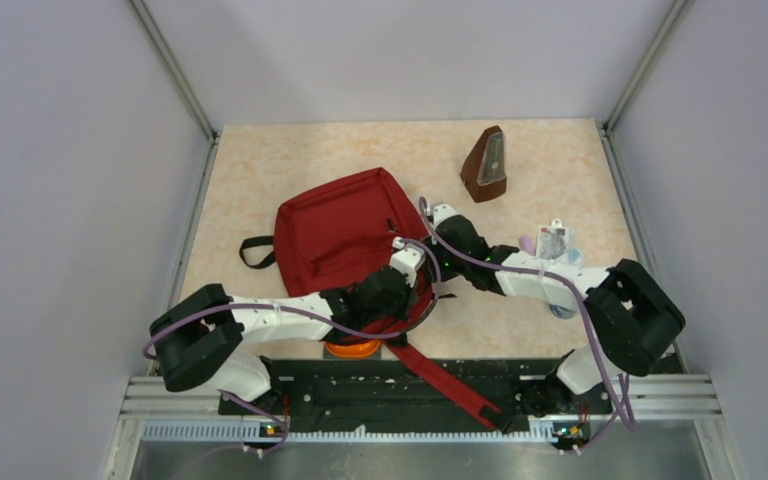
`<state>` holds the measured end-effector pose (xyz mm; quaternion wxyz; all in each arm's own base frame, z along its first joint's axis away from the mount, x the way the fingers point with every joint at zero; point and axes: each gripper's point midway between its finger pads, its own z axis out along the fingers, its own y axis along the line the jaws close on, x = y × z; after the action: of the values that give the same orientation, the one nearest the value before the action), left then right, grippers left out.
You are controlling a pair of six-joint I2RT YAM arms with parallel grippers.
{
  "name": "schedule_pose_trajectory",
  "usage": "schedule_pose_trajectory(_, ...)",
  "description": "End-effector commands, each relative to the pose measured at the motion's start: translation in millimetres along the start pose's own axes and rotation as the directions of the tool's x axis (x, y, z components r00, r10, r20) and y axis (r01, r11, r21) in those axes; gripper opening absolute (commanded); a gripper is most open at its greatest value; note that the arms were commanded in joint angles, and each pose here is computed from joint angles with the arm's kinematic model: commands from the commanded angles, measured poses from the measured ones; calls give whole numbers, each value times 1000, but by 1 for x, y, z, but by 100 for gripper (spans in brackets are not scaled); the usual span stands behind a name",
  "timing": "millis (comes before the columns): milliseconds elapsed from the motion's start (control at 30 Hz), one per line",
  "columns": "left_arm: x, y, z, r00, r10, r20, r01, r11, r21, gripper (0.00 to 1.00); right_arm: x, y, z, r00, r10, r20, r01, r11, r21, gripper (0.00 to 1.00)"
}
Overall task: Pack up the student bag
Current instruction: Zip the student bag at the center of the board.
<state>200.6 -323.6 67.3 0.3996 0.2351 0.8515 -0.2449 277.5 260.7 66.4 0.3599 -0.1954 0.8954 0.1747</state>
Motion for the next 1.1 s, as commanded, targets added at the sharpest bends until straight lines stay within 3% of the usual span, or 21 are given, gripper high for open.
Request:
schedule_pose_trajectory(0,4,-15,-3,1000,-17,-3,18,998,61,0,-25,4,6,997,-64,40,65,998,-13,28)
schedule_pose_trajectory(333,3,-17,-2,1000,-22,-1,22,998,65,0,-12,1,18,995,-97,-19,97,995,-2,30)
schedule_pose_trajectory(533,4,-16,-2,1000,-21,-1,21,998,64,0,-2,-2,22,992,-114,-51,114,993,4,15)
schedule_pose_trajectory(600,5,-16,-2,1000,-23,-1,23,998,62,0,-1,-3,23,991,-119,-56,120,993,14,1)
schedule_pose_trajectory(633,5,-16,-2,1000,-24,-2,24,998,62,0,-2,-4,23,992,-111,-53,113,993,27,0)
schedule_pose_trajectory(767,8,-16,-1,1000,-28,-11,29,998,62,0,-20,-14,15,999,-35,30,31,994,109,0)
schedule_pose_trajectory(900,12,-14,-1,999,-32,-18,33,998,59,0,-58,-19,-7,975,35,219,-68,987,144,0)
schedule_pose_trajectory(1067,14,-17,0,999,-30,-24,32,996,80,0,-92,-24,-21,936,24,351,-88,982,168,0)
